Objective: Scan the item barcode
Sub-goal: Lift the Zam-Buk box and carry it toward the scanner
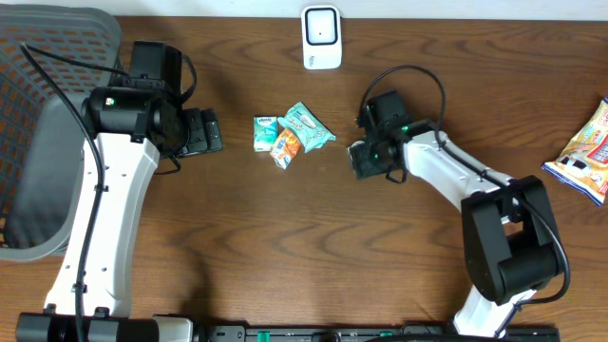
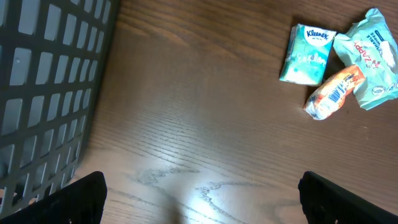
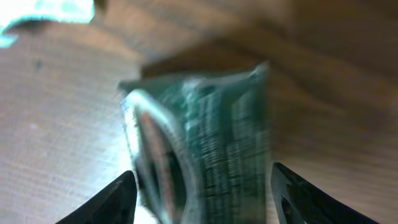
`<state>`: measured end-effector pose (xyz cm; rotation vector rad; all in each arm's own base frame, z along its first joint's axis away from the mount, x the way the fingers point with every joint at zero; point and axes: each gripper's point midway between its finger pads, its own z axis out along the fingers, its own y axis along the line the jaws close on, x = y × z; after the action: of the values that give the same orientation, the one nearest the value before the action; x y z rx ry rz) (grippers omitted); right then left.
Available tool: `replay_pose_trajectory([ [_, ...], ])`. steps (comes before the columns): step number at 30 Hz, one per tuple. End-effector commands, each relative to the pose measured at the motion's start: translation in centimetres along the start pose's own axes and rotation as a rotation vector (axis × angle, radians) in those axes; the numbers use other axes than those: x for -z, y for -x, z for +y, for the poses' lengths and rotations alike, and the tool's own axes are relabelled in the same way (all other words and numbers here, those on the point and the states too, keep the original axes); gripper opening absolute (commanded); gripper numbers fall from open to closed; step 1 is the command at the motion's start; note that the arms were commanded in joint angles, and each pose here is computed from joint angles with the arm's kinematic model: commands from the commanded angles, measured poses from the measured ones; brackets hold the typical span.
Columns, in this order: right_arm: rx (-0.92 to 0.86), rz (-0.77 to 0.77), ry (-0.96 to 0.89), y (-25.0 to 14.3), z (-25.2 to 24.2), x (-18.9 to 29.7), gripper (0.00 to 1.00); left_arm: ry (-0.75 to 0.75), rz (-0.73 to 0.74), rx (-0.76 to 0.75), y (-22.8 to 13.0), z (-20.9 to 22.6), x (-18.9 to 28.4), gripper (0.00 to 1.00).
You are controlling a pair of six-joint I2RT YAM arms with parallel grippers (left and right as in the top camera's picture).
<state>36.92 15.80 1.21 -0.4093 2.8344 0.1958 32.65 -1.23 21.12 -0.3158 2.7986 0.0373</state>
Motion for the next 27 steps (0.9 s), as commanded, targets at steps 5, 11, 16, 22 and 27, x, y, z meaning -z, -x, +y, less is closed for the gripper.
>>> replay_pose_trajectory([
  [5,0.029,0.0,0.019,-0.2,1.0,-0.3,0.64,0.013,0.004,-0.01,0.0,0.3,-0.1,0.98],
  [11,0.035,-0.007,0.021,-0.1,1.2,-0.3,0.3,0.013,0.004,-0.01,0.0,0.3,-0.1,0.98],
  [16,0.037,-0.037,0.024,0.7,1.4,-0.2,0.27,0.013,0.004,-0.01,0.0,0.3,-0.1,0.98],
  [22,0.039,-0.068,0.028,1.9,1.5,0.3,0.22,0.013,0.004,-0.01,0.0,0.3,-0.1,0.98],
  [27,0.041,-0.089,0.03,2.8,1.7,0.7,0.18,0.013,0.004,-0.01,0.0,0.3,-0.1,0.98],
])
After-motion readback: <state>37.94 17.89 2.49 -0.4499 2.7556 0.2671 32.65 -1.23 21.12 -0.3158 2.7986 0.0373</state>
